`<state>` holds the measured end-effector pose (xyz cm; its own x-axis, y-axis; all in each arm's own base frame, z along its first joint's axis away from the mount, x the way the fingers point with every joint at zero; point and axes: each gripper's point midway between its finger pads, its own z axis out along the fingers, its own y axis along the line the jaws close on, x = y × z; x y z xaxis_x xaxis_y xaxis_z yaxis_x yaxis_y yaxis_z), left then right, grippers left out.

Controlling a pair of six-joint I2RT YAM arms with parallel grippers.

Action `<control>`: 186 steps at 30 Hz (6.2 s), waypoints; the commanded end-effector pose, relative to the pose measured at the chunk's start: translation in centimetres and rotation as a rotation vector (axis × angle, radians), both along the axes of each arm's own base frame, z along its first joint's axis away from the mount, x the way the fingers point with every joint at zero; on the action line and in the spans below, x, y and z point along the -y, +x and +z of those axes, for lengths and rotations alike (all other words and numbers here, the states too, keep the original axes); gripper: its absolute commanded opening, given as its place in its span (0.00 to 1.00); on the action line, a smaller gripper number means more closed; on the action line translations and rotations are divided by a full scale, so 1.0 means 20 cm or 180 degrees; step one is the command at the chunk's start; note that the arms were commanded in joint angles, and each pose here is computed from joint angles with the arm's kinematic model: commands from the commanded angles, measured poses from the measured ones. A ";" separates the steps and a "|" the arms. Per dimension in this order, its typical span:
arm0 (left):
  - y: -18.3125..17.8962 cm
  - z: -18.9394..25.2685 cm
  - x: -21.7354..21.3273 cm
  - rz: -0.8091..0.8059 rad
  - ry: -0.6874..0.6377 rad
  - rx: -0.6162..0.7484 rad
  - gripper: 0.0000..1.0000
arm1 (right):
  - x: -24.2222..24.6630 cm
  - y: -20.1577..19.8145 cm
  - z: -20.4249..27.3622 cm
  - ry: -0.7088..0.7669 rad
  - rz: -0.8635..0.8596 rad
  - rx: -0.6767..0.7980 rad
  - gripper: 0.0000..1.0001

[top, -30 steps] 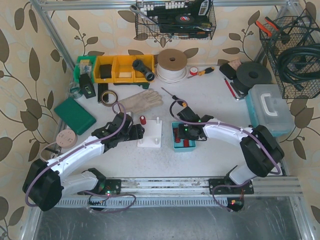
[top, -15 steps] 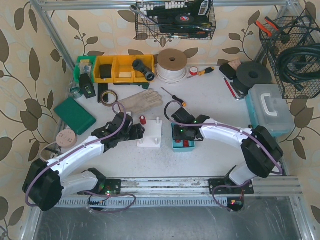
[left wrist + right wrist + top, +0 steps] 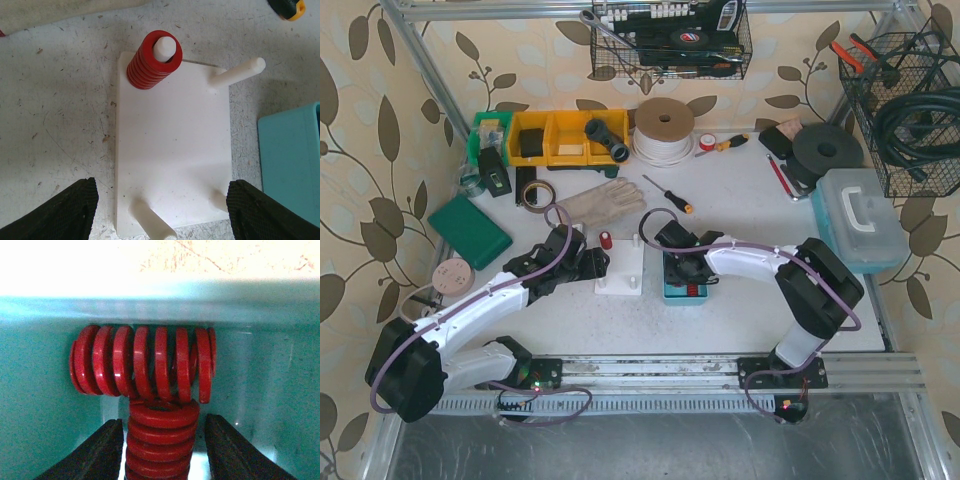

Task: Install the large spring

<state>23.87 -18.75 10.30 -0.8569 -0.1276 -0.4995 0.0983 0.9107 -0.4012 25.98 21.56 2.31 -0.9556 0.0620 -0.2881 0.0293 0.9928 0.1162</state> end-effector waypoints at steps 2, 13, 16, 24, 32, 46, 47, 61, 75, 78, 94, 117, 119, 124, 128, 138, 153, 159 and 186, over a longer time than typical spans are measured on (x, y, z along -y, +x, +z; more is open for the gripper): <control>0.05 0.08 0.04 -0.0044 -0.0076 0.0154 0.74 | 0.04 -0.01 -0.05 -0.0158 -0.0080 -0.0088 0.46; 0.03 0.06 0.03 -0.0023 -0.0015 0.0016 0.74 | 0.06 -0.02 -0.08 -0.0217 -0.0097 -0.0134 0.28; 0.02 0.05 0.03 -0.0015 0.0011 -0.0041 0.74 | 0.05 -0.02 -0.09 -0.0206 -0.0088 -0.0151 0.13; 0.00 0.05 0.00 0.0099 0.0073 -0.0148 0.73 | 0.07 -0.04 -0.04 -0.0105 -0.0107 -0.0034 0.00; -0.02 0.05 -0.02 0.0186 0.0064 -0.0200 0.72 | 0.01 -0.05 0.06 0.0044 0.0096 0.0156 0.00; -0.03 0.06 -0.01 0.0179 0.0063 -0.0159 0.72 | 0.02 -0.07 0.17 0.0135 0.0135 0.0441 0.00; -0.03 0.06 -0.01 0.0165 0.0067 -0.0170 0.72 | 0.01 -0.07 0.19 0.0163 0.0137 0.0464 0.00; -0.07 0.18 0.12 -0.0244 -0.0429 0.0045 0.72 | 0.00 -0.03 0.44 0.0371 0.0272 0.0915 0.00; -0.15 0.61 0.35 -0.0558 -0.1677 0.0259 0.73 | -0.19 0.08 0.97 0.2138 0.0010 0.1244 0.00; -0.19 0.68 0.39 -0.0661 -0.1847 0.0278 0.73 | -0.19 0.09 1.06 0.2460 -0.0168 0.1308 0.00; -0.22 0.89 0.75 -0.1151 -0.2234 0.0503 0.73 | -0.03 0.07 1.26 0.3835 -0.1251 0.1289 0.00; -0.18 0.99 1.03 -0.1277 -0.2445 0.0596 0.69 | 0.11 0.02 1.25 0.4465 -0.1923 0.1208 0.00; -0.17 1.00 1.03 -0.1263 -0.2434 0.0623 0.68 | 0.11 0.01 1.25 0.4509 -0.1964 0.1204 0.00; -0.16 1.02 1.00 -0.1214 -0.2405 0.0714 0.64 | 0.13 0.01 1.25 0.4532 -0.2027 0.1227 0.00; -0.16 1.03 1.00 -0.1211 -0.2389 0.0727 0.57 | 0.13 0.01 1.25 0.4570 -0.2066 0.1244 0.00; -0.17 1.01 1.05 -0.1305 -0.2427 0.0632 0.53 | 0.13 0.03 1.24 0.4643 -0.2138 0.1240 0.00; -0.12 0.94 1.09 -0.1218 -0.2314 0.0585 0.43 | 0.13 0.01 1.25 0.4667 -0.2115 0.1269 0.00; -0.11 0.92 1.09 -0.1181 -0.2222 0.0567 0.41 | 0.12 0.01 1.25 0.4567 -0.2053 0.1286 0.00; -0.08 0.89 1.06 -0.1130 -0.1758 0.0479 0.00 | 0.10 -0.03 1.25 0.4326 -0.1822 0.1323 0.00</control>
